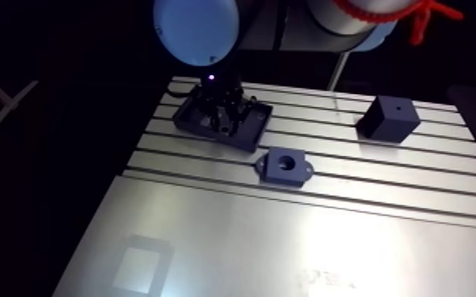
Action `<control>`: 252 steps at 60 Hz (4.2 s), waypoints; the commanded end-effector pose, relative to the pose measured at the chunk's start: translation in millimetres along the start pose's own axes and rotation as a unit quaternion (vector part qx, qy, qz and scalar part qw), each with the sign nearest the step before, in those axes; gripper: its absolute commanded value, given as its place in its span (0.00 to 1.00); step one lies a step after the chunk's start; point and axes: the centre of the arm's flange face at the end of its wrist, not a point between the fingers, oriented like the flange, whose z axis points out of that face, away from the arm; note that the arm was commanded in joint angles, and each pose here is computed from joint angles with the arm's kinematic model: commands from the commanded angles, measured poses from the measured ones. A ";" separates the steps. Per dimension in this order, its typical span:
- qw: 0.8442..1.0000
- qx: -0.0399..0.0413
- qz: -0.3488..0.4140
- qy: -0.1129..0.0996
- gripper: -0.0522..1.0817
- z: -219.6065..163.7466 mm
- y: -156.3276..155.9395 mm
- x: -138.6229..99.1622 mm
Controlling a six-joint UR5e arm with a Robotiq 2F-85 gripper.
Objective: Pick up the bearing and press it into the housing until flush.
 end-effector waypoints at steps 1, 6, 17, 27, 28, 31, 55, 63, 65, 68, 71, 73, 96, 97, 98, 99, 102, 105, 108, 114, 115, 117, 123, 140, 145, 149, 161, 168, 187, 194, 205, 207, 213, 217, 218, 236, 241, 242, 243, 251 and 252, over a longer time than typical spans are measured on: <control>1.000 0.003 -0.001 0.005 0.54 -8.4 -0.7 -1.7; 1.000 0.005 -0.002 0.009 0.55 -14.0 -1.4 -2.6; 1.000 0.005 -0.002 0.012 0.55 -19.1 -0.6 -2.5; 1.000 -0.001 -0.003 0.021 0.55 -28.9 1.2 -1.7; 1.000 -0.001 -0.003 0.021 0.55 -28.9 1.2 -1.7; 1.000 -0.008 -0.003 0.023 0.55 -31.4 2.6 -1.3; 0.999 -0.020 -0.042 0.010 0.56 -73.7 16.2 -13.3; 0.996 -0.018 -0.081 0.015 0.57 -93.5 29.5 -21.7; 0.996 -0.017 -0.089 0.017 0.57 -97.3 34.9 -22.1; 0.994 -0.014 -0.103 0.018 0.58 -100.8 49.6 -21.7; 0.993 -0.013 -0.117 0.019 0.58 -103.9 68.4 -19.4; 0.992 -0.011 -0.125 0.018 0.58 -104.0 76.6 -18.6; 0.984 -0.008 -0.178 -0.011 0.60 -80.2 147.9 -31.4; 0.984 -0.008 -0.178 -0.011 0.60 -80.2 147.9 -31.4; 0.984 -0.008 -0.178 -0.011 0.60 -79.8 148.2 -32.9; 0.984 -0.008 -0.178 -0.011 0.60 -79.8 148.2 -32.9; 0.984 -0.008 -0.179 -0.014 0.60 -75.9 148.3 -36.8; 0.984 -0.008 -0.180 -0.012 0.60 -73.2 147.6 -39.1; 0.984 -0.008 -0.180 -0.010 0.60 -69.5 147.7 -41.7; 0.984 -0.009 -0.178 -0.007 0.60 -64.0 148.4 -44.6; 0.984 -0.009 -0.178 -0.007 0.60 -64.0 148.4 -44.6; 0.984 -0.009 -0.178 -0.006 0.60 -61.6 148.5 -46.1; 0.984 -0.010 -0.177 -0.004 0.60 -53.5 149.4 -50.8; 0.984 -0.012 -0.179 0.001 0.61 -43.7 148.2 -54.2; 0.984 -0.012 -0.178 0.003 0.62 -39.4 148.2 -55.3; 0.984 -0.014 -0.178 0.008 0.62 -36.8 148.3 -54.7; 0.984 -0.014 -0.177 0.013 0.62 -30.3 148.1 -53.8; 0.984 -0.015 -0.177 0.015 0.62 -28.5 147.9 -52.2; 0.984 -0.014 -0.177 0.008 0.62 -19.6 147.6 -49.5; 0.984 -0.014 -0.176 0.007 0.62 -17.6 147.6 -49.6; 0.984 -0.014 -0.177 0.009 0.62 -17.3 146.8 -49.3; 0.984 -0.014 -0.177 0.009 0.62 -17.3 146.8 -49.3; 0.984 -0.015 -0.177 0.008 0.62 -16.8 147.0 -49.7; 0.984 -0.015 -0.177 0.008 0.63 -17.2 146.9 -49.3; 0.984 -0.015 -0.177 0.008 0.63 -17.2 146.9 -49.3; 0.984 -0.015 -0.179 0.005 0.63 -14.4 145.4 -49.3; 0.984 -0.014 -0.179 0.004 0.63 -13.1 145.4 -49.1; 0.984 -0.014 -0.179 0.003 0.63 -11.7 145.3 -49.0; 0.984 -0.014 -0.179 0.003 0.63 -11.7 145.3 -49.0; 0.984 -0.014 -0.179 0.002 0.63 -11.5 145.3 -48.9; 0.984 -0.014 -0.179 0.002 0.63 -10.9 145.3 -48.8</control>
